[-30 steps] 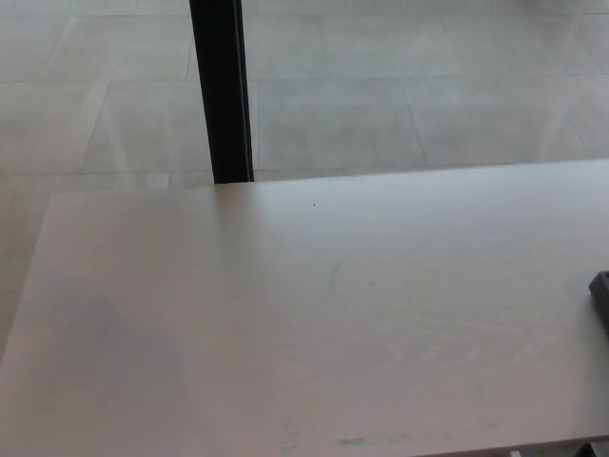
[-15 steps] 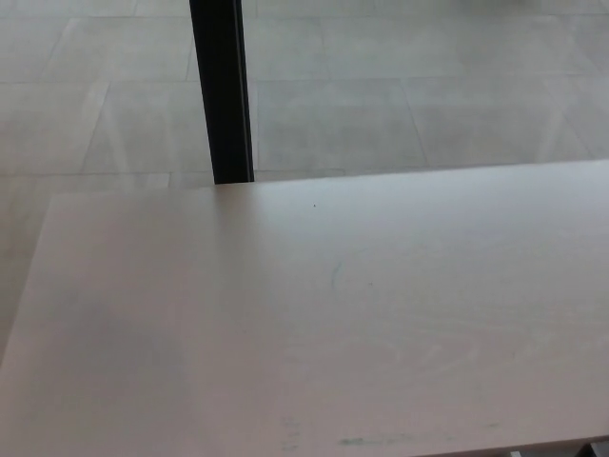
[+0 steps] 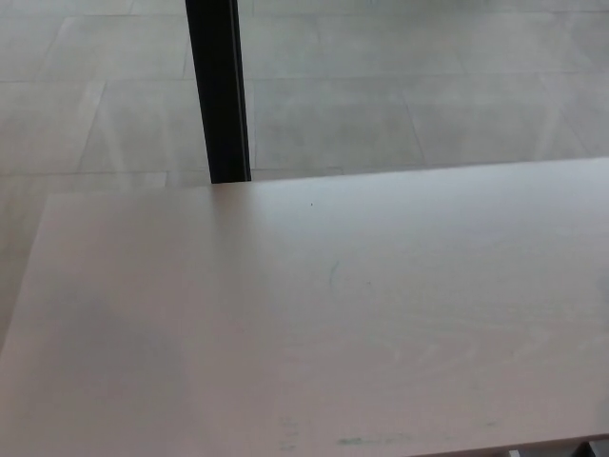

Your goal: The robot uses its right hand to hold the eraser kept in the middle of the desk and use it to wipe the desk by swiping its surface twice

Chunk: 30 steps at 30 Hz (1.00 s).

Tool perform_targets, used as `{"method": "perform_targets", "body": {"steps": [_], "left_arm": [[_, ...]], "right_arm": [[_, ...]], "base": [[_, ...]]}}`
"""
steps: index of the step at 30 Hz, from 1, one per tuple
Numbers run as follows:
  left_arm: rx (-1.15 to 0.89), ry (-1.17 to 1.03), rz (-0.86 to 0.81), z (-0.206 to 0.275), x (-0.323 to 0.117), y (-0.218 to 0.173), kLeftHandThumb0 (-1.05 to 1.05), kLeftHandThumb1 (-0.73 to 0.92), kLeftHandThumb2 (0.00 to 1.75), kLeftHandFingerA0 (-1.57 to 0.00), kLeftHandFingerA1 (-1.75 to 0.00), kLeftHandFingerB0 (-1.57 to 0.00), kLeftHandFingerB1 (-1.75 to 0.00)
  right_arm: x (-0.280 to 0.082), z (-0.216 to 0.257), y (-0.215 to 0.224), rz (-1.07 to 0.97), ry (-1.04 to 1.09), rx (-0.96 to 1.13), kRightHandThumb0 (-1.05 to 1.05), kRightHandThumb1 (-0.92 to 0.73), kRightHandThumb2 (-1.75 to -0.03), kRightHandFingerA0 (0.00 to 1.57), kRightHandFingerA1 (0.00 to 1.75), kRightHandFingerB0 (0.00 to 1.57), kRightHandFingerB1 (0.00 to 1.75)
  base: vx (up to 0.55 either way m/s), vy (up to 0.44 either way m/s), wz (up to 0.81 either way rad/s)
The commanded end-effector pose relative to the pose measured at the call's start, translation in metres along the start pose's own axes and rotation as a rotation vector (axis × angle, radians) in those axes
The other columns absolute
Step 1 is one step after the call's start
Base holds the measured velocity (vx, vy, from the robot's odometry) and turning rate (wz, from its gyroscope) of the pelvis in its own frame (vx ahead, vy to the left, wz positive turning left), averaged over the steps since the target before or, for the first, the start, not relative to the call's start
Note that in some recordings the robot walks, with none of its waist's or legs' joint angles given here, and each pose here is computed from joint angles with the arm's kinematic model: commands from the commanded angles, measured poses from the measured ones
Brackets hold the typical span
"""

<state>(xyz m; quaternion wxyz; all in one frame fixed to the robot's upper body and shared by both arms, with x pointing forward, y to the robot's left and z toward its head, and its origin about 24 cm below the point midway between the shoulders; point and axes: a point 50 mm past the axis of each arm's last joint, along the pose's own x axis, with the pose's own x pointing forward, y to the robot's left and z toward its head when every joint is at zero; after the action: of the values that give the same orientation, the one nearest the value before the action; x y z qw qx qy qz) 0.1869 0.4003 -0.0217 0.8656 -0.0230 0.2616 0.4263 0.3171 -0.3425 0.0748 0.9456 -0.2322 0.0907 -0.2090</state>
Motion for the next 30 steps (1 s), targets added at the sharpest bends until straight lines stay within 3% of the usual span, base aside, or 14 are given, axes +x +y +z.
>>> {"method": "perform_targets", "body": {"steps": [1, 5, 7, 16, 17, 18, 21, 22, 23, 25, 26, 27, 28, 30], "left_arm": [[-0.029, 0.000, 0.041, 0.003, 0.000, 0.011, -0.75, 0.92, 0.83, -0.44, -1.06, -0.36, -0.78], [-0.045, 0.006, 0.042, 0.003, 0.000, 0.011, -0.76, 0.92, 0.83, -0.43, -1.06, -0.32, -0.75], [-0.022, 0.011, 0.044, 0.002, 0.000, 0.013, -0.76, 0.92, 0.85, -0.44, -1.02, -0.35, -0.70], [-0.024, 0.004, 0.053, 0.001, 0.000, 0.017, -0.76, 0.92, 0.84, -0.46, -1.08, -0.35, -0.76], [-0.008, 0.000, 0.051, 0.001, 0.000, 0.017, -0.76, 0.92, 0.85, -0.47, -1.08, -0.35, -0.76], [-0.003, 0.000, 0.050, 0.001, 0.000, 0.017, -0.77, 0.92, 0.85, -0.46, -1.09, -0.35, -0.77], [-0.010, 0.010, 0.060, 0.002, 0.000, 0.016, -0.76, 0.92, 0.84, -0.48, -1.10, -0.37, -0.77], [-0.002, 0.009, 0.066, 0.000, -0.001, 0.016, -0.76, 0.92, 0.83, -0.49, -1.13, -0.39, -0.80], [0.000, 0.011, 0.070, 0.000, 0.000, 0.015, -0.75, 0.92, 0.84, -0.48, -1.10, -0.37, -0.75], [-0.012, 0.020, 0.062, -0.001, -0.001, 0.015, -0.75, 0.92, 0.84, -0.45, -1.10, -0.37, -0.78], [-0.015, 0.024, 0.072, -0.002, 0.000, 0.015, -0.77, 0.92, 0.83, -0.48, -1.13, -0.39, -0.79], [-0.017, 0.026, 0.072, -0.003, 0.000, 0.014, -0.77, 0.92, 0.83, -0.48, -1.13, -0.39, -0.79], [0.004, 0.023, 0.059, -0.004, 0.000, 0.015, -0.76, 0.92, 0.87, -0.47, -1.06, -0.39, -0.77], [0.013, 0.021, 0.050, -0.004, -0.001, 0.014, -0.76, 0.92, 0.87, -0.47, -1.06, -0.39, -0.77]], "right_arm": [[0.012, 0.057, -0.020, 0.143, -0.102, 0.416, -0.38, -0.76, -0.67, 0.88, 1.75, 0.69, 0.70], [0.012, 0.085, -0.047, 0.118, -0.153, 0.548, -0.47, -0.80, -0.67, 0.82, 1.42, 0.61, 0.51], [0.009, 0.099, -0.078, 0.096, -0.213, 0.636, -0.53, -0.83, -0.65, 0.82, 0.97, 0.58, 0.41], [-0.048, 0.048, -0.194, -0.413, -0.234, 0.659, -0.73, -0.71, -0.62, 0.99, 0.77, 0.78, 0.58], [-0.055, 0.034, -0.201, -0.486, -0.204, 0.645, -0.66, -0.58, -1.07, 0.93, 0.81, 0.80, 0.70], [-0.060, 0.022, -0.205, -0.544, -0.177, 0.637, -0.72, -0.74, -0.62, 0.99, 0.72, 0.85, 0.61], [-0.083, -0.026, -0.212, -0.719, -0.047, 0.608, -0.73, -0.74, -0.63, 1.04, 0.75, 0.86, 0.61], [-0.091, -0.042, -0.212, -0.757, -0.005, 0.619, -0.64, -0.59, -1.08, 0.94, 0.84, 0.80, 0.74], [-0.104, -0.067, -0.208, -0.815, 0.036, 0.656, -0.67, -0.77, -0.62, 1.02, 0.82, 0.80, 0.71], [-0.116, -0.088, -0.202, -0.871, 0.094, 0.674, -0.64, -0.78, -0.63, 1.01, 0.87, 0.82, 0.74], [-0.126, -0.109, -0.189, -0.936, 0.156, 0.760, -0.68, -0.58, -0.98, 0.99, 0.97, 0.76, 0.81], [-0.127, -0.111, -0.189, -0.943, 0.160, 0.769, -0.68, -0.58, -0.98, 0.99, 0.97, 0.76, 0.81], [-0.133, -0.127, -0.176, -0.944, 0.225, 0.781, -0.63, -0.80, -0.63, 0.96, 0.93, 0.78, 0.82], [-0.136, -0.134, -0.172, -0.950, 0.250, 0.788, -0.63, -0.80, -0.63, 0.96, 0.93, 0.78, 0.82]], "base": [[0.00, 0.000, 0.00], [0.00, 0.000, 0.00], [0.00, 0.000, 0.00], [0.00, 0.000, 0.00], [0.00, 0.000, 0.00], [0.00, 0.000, 0.00], [0.00, 0.000, 0.00], [0.00, 0.000, 0.00], [0.00, 0.000, 0.00], [0.00, 0.000, 0.00], [0.00, 0.000, 0.00], [0.00, 0.000, 0.00], [0.00, 0.000, 0.00], [0.00, 0.000, 0.00]]}}
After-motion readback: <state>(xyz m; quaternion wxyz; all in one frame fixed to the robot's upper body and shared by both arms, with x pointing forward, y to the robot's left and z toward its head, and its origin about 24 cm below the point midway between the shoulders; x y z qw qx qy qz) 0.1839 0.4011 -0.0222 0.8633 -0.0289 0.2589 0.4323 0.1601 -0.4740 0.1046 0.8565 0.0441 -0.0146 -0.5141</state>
